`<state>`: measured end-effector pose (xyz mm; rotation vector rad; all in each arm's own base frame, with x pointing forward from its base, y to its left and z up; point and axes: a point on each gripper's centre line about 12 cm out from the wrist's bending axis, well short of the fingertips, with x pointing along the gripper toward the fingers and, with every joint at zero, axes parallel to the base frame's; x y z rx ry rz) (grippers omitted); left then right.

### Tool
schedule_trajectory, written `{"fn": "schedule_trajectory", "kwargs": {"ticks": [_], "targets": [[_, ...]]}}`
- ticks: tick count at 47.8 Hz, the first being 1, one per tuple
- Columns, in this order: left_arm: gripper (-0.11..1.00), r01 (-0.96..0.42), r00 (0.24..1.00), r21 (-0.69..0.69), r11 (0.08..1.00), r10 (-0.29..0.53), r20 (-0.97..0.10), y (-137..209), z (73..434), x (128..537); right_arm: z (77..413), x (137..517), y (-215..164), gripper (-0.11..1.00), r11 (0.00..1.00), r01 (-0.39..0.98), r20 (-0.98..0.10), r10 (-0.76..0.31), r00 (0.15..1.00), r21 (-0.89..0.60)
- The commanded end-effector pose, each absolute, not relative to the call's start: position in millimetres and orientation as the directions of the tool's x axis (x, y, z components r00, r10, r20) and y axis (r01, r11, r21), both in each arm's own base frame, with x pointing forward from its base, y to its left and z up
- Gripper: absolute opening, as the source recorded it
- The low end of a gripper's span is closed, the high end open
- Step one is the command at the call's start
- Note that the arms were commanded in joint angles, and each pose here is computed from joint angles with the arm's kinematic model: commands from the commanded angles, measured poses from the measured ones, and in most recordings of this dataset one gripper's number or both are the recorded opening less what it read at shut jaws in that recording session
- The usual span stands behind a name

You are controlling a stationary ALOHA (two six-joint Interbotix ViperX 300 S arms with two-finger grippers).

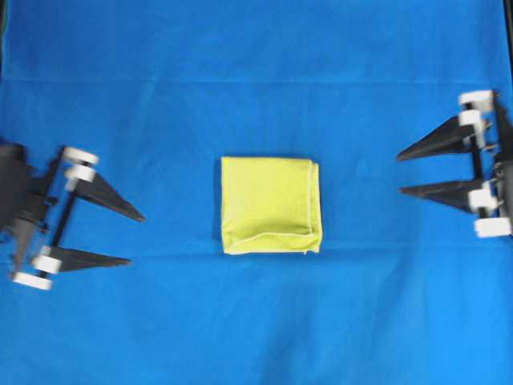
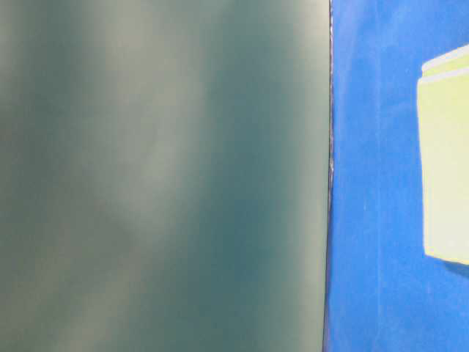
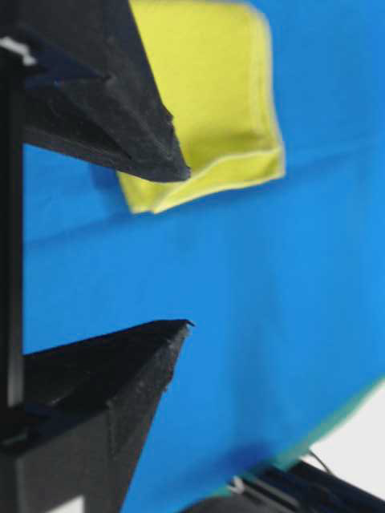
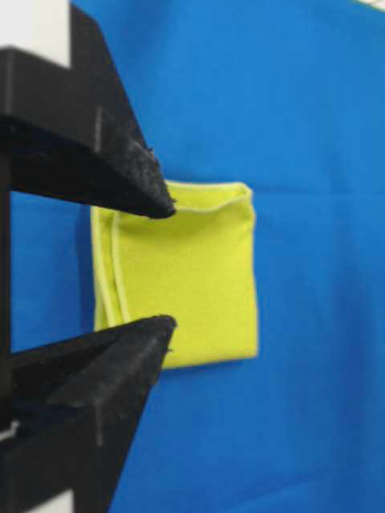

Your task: Fold the yellow towel.

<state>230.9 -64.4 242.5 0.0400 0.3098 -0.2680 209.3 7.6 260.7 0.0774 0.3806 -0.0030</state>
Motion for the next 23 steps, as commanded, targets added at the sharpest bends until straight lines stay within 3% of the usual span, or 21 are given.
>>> {"fn": "schedule_trajectory", "kwargs": {"ticks": [1,14,23], "targets": [[0.66,0.246,0.941,0.007,0.969,-0.237,-0.243,-55.1,249.4,217.1,260.1,200.9,4.1,0.58,0.997,0.022,-0.323,0.002,0.946,0.072],[0.66,0.102,0.981,0.008,0.995,-0.099,-0.169,-17.4,215.2,170.7,212.6,176.3,-12.1,0.58,0.990,0.095,-0.269,-0.063,0.961,0.107],[0.66,0.051,0.991,0.004,0.999,-0.050,-0.126,-7.9,198.0,152.0,190.3,168.8,-19.6,0.58,0.979,0.136,-0.227,-0.099,0.969,0.150]]}}
